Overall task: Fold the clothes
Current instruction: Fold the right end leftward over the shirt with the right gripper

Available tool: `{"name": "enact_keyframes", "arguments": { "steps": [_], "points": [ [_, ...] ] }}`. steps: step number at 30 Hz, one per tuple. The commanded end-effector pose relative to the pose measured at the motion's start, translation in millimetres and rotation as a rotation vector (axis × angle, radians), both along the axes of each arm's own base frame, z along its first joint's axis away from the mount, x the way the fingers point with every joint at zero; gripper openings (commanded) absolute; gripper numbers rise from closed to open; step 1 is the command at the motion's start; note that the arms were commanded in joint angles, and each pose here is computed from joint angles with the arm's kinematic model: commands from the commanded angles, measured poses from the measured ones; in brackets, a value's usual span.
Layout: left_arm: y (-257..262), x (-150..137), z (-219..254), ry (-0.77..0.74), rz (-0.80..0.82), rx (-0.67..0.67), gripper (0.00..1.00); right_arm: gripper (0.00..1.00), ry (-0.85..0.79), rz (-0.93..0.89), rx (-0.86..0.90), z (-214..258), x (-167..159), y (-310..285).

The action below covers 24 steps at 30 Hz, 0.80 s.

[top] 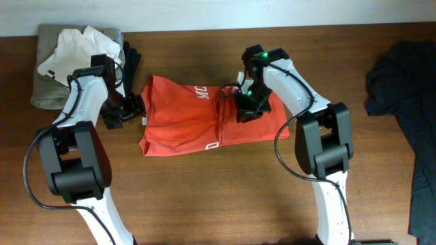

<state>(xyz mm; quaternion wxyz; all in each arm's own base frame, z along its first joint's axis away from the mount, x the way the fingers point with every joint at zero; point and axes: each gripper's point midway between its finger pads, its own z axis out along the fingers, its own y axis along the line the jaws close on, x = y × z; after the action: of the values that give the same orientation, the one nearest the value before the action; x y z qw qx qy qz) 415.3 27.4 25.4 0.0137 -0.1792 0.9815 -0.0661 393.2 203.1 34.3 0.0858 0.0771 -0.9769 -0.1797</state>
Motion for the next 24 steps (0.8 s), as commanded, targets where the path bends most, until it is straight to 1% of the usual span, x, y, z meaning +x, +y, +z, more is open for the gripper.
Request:
{"name": "enact_keyframes", "arguments": {
  "steps": [1, 2, 3, 5, 7, 9, 10, 11, 12, 13, 14, 15, 17, 21, 24],
  "points": [
    [0.1, 7.1, 18.9, -0.049, -0.003, 0.002, 0.77, 0.16, -0.012, 0.064, 0.029, 11.6, -13.9, 26.4],
    [0.1, 6.8, 18.9, -0.048, -0.003, 0.002, 0.77, 0.15, -0.017, 0.069, 0.017, 10.7, -15.9, 31.7],
    [-0.1, 6.0, 18.9, -0.045, -0.007, 0.001, 0.77, 0.13, -0.039, 0.042, -0.04, 9.4, -12.1, 28.4],
    [-0.3, 3.5, 18.7, -0.035, -0.013, 0.001, 0.77, 0.11, -0.077, 0.007, -0.098, 14.7, -2.7, 17.7],
    [-0.6, 0.1, 18.4, -0.022, -0.013, -0.001, 0.77, 0.12, -0.112, -0.021, -0.089, 28.7, 8.3, 9.8],
    [0.0, -0.1, 18.4, -0.021, -0.011, -0.001, 0.77, 0.22, -0.153, -0.054, -0.075, 43.3, 22.3, 0.4],
    [0.7, 0.8, 18.5, -0.025, -0.01, 0.0, 0.77, 0.34, -0.166, -0.07, -0.071, 47.6, 28.5, -5.1],
    [3.3, 1.6, 18.5, -0.029, -0.005, 0.001, 0.82, 0.75, -0.184, -0.099, -0.076, 51.8, 37.9, -17.1],
    [7.0, 1.9, 18.6, -0.031, 0.004, 0.001, 0.85, 0.99, -0.196, -0.127, -0.098, 52.2, 45.3, -32.1],
    [11.8, 2.0, 18.6, -0.034, 0.016, 0.001, 0.87, 0.99, -0.205, -0.157, -0.127, 51.4, 51.6, -49.4],
    [17.7, 2.7, 18.7, -0.039, 0.029, 0.002, 0.95, 0.99, -0.207, -0.195, -0.147, 50.8, 57.7, -69.0],
    [22.3, 3.2, 18.8, -0.043, 0.041, 0.002, 0.99, 0.99, -0.208, -0.232, -0.16, 50.5, 62.8, -87.6],
    [27.6, 6.5, 18.4, -0.063, 0.058, -0.026, 0.99, 0.99, -0.212, -0.31, -0.173, 50.5, 72.6, -124.2],
    [9.2, 11.5, 14.9, -0.113, -0.006, -0.152, 0.99, 0.99, -0.231, -0.469, -0.183, 51.5, 87.1, -197.9],
    [3.5, 9.1, 6.0, -0.117, -0.015, -0.174, 0.99, 0.99, -0.231, -0.569, -0.195, 51.8, 87.0, -246.5]
  ]
}}
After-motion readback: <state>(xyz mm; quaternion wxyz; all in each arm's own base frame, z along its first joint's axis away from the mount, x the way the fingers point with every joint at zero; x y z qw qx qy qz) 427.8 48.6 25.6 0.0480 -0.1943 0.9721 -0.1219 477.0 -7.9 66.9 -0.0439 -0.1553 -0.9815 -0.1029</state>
